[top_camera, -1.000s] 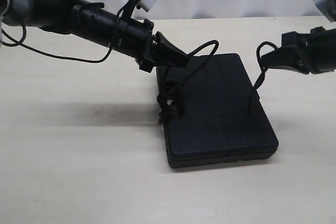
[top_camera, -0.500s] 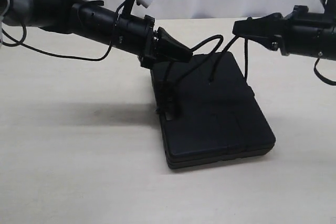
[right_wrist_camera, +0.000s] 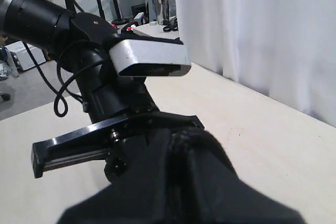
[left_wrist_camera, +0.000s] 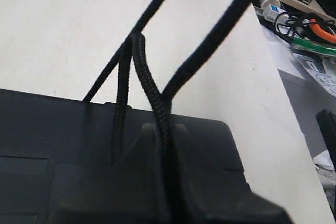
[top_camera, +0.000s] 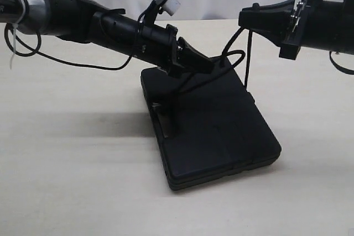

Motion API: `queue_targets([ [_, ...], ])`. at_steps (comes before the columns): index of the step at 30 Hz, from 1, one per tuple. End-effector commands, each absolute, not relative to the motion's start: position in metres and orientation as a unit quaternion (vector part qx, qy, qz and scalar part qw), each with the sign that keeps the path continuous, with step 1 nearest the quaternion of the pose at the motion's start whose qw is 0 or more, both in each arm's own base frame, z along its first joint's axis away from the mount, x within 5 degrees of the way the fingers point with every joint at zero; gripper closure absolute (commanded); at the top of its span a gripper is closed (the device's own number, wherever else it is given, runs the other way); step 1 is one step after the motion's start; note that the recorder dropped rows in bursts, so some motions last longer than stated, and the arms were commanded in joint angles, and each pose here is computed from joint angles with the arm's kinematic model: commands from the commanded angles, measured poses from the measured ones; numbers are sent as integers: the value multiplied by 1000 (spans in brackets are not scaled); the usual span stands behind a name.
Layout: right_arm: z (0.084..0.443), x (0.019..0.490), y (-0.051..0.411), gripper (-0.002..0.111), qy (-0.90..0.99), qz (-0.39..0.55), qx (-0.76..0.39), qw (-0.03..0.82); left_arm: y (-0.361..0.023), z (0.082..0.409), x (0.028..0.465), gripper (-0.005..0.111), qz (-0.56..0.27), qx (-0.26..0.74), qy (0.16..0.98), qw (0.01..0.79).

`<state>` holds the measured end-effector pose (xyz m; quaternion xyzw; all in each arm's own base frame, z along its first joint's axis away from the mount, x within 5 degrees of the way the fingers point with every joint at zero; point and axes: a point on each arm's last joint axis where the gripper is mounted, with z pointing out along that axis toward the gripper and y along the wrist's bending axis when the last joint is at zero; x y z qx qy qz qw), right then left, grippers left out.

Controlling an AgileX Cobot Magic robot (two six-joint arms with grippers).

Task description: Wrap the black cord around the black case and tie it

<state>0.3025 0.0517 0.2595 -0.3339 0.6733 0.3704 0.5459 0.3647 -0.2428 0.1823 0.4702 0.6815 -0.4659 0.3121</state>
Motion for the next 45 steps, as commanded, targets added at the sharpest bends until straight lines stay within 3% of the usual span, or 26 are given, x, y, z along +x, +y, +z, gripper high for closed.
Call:
queue_targets([
  [1,267,304,53,104,655,367,-341,565,-254,187,356,107,-484,472,670,307],
  [9,267,302,53,104,651,375,-343,564,-256,195,360,107,-549,348,714,261],
  [20,259,306,49,104,683,341,-327,558,-257,203,349,107,-608,345,682,216],
  [28,257,311,46,104,701,311,-317,558,-250,180,346,107,-475,521,662,254],
  [40,258,311,46,104,708,332,-297,548,-271,185,322,107,-487,621,544,285],
  [45,257,310,47,104,711,342,-289,541,-278,180,330,107,-437,613,579,313],
])
